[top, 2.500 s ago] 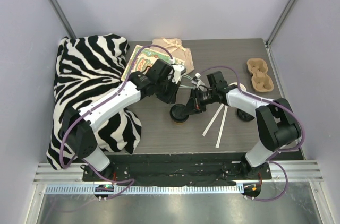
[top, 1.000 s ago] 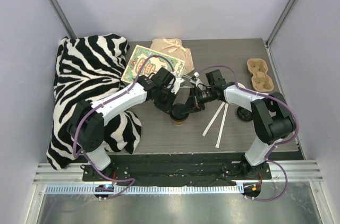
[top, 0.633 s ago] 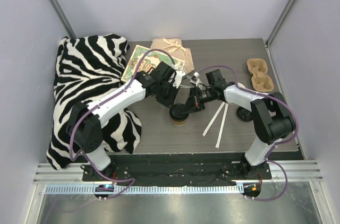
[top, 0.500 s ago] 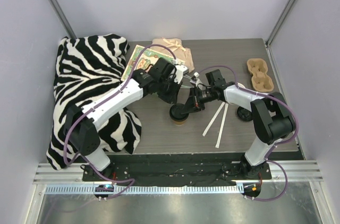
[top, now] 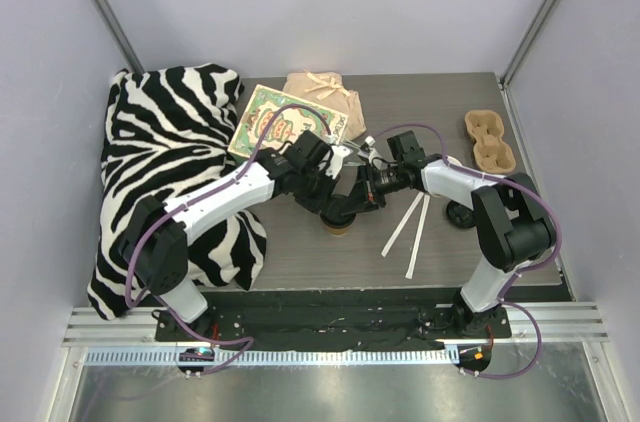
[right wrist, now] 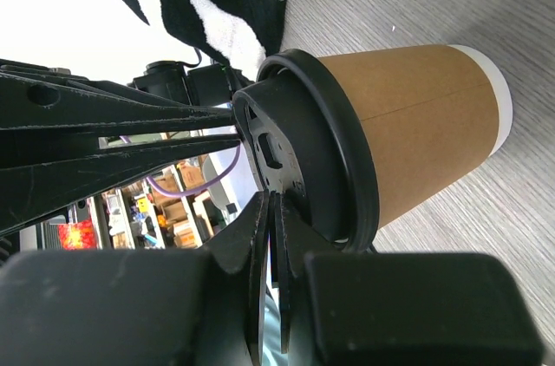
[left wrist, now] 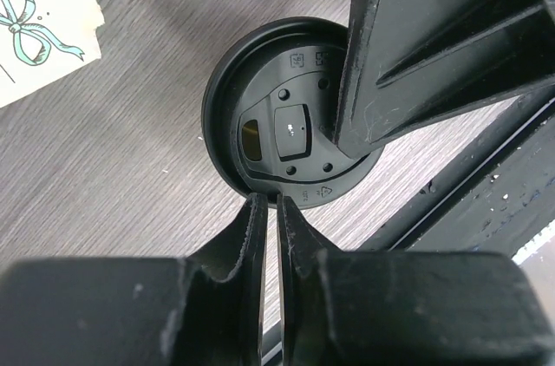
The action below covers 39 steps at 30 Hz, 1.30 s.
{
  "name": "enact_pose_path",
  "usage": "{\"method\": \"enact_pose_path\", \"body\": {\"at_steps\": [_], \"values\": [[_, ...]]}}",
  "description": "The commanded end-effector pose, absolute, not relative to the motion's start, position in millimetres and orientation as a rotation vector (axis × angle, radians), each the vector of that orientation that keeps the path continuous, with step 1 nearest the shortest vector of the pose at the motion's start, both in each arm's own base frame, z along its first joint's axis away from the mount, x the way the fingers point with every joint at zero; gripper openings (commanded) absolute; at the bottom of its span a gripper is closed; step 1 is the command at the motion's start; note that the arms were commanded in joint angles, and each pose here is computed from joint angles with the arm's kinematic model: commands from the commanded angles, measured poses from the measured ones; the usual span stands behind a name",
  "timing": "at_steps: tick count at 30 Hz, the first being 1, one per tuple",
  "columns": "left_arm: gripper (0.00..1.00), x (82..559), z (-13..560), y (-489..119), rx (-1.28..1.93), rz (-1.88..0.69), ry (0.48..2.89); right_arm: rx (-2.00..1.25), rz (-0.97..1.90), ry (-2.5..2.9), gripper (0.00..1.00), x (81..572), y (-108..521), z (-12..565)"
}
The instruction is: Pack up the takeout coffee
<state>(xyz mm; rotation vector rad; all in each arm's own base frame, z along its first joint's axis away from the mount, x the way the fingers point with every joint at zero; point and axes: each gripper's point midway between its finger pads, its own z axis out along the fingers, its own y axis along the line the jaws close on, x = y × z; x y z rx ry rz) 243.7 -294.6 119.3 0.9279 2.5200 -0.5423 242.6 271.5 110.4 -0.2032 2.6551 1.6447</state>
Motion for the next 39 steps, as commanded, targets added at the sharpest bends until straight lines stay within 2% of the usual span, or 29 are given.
{"method": "enact_pose_path", "body": {"at_steps": [1, 4, 8, 16, 19, 25, 32, 39], "values": [[0.12, 241.2, 98.7, -284.2, 0.977, -0.449, 2.561, -0.147, 1.394, 2.791, 0.13, 242.9, 257.1, 60.8], [0.12, 247.9, 130.6, -295.2, 0.965, -0.505, 2.495, -0.151, 1.415, 2.778, 0.13, 244.3, 258.8, 64.9], [0.2, 251.3, 160.8, -304.9, 0.938, -0.573, 2.445, -0.201, 1.507, 2.687, 0.18, 248.4, 269.3, 90.0], [0.32, 259.7, 179.7, -304.9, 0.828, -0.724, 2.454, -0.344, 1.611, 2.478, 0.28, 252.3, 279.5, 163.7], [0.34, 260.6, 185.0, -310.5, 0.818, -0.757, 2.433, -0.344, 1.527, 2.461, 0.28, 255.9, 274.5, 173.5], [0.33, 251.5, 178.1, -314.3, 0.852, -0.818, 2.43, -0.357, 1.264, 2.522, 0.28, 259.6, 253.5, 154.0], [0.34, 225.2, 201.9, -302.5, 1.084, -0.891, 2.113, -0.401, 1.241, 2.511, 0.29, 281.3, 260.3, 148.5], [0.38, 204.8, 207.1, -295.3, 1.468, -0.847, 1.737, -0.439, 1.225, 2.483, 0.36, 298.5, 266.7, 150.4]]}}
